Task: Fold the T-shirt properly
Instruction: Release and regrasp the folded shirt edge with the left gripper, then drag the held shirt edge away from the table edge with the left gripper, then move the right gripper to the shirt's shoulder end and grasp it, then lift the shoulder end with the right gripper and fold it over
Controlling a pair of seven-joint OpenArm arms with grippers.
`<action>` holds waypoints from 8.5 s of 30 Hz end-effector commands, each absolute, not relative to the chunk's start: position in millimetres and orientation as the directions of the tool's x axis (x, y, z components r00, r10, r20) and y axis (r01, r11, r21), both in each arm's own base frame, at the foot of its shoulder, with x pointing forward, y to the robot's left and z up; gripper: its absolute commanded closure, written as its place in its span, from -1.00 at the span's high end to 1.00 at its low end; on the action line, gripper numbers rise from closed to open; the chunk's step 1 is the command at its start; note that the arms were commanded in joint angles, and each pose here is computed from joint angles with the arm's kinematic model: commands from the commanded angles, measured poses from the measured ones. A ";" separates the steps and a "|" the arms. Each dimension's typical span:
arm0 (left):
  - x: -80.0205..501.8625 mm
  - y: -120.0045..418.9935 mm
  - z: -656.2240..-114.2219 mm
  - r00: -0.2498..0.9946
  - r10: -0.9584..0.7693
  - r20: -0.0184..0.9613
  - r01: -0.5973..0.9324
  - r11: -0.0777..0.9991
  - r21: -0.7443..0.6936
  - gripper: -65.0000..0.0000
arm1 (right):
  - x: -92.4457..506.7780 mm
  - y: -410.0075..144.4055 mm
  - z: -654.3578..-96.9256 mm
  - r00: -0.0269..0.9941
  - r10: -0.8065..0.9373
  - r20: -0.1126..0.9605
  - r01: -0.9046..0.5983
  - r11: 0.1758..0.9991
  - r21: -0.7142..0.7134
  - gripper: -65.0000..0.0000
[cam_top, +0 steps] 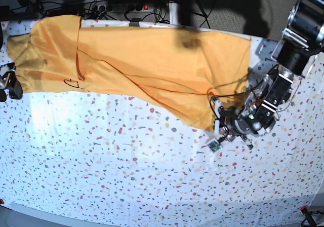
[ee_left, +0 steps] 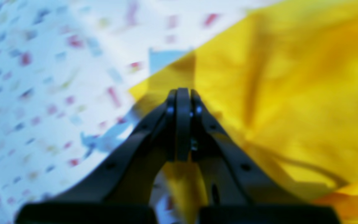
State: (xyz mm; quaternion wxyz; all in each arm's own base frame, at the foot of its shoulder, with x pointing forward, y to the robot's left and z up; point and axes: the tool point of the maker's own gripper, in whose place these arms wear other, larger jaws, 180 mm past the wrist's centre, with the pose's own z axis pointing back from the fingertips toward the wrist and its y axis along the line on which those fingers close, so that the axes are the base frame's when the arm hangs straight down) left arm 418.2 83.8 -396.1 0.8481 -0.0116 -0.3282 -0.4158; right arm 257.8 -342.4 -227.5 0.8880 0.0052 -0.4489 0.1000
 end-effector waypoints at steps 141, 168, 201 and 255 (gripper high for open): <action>269.5 121.5 -328.7 0.427 -0.724 0.542 0.634 0.667 0.392 -1.00 | 261.2 -341.8 -214.2 0.554 0.192 0.810 -0.201 0.975 -0.094 0.07; 259.8 146.5 -337.8 0.433 -0.757 0.490 0.558 0.652 0.514 -1.00 | 260.3 -342.2 -215.5 0.561 0.193 0.805 -0.200 0.975 -0.094 0.07; 274.3 102.5 -350.4 0.539 -0.489 0.686 0.333 0.872 0.359 -0.03 | 242.5 -322.5 -309.8 0.718 0.079 0.692 -0.135 0.990 0.027 0.07; 301.7 117.6 -477.1 0.728 -0.517 0.450 0.387 0.852 0.352 -0.03 | 206.0 -185.8 -378.1 0.649 0.668 0.365 -0.677 0.725 -0.123 0.33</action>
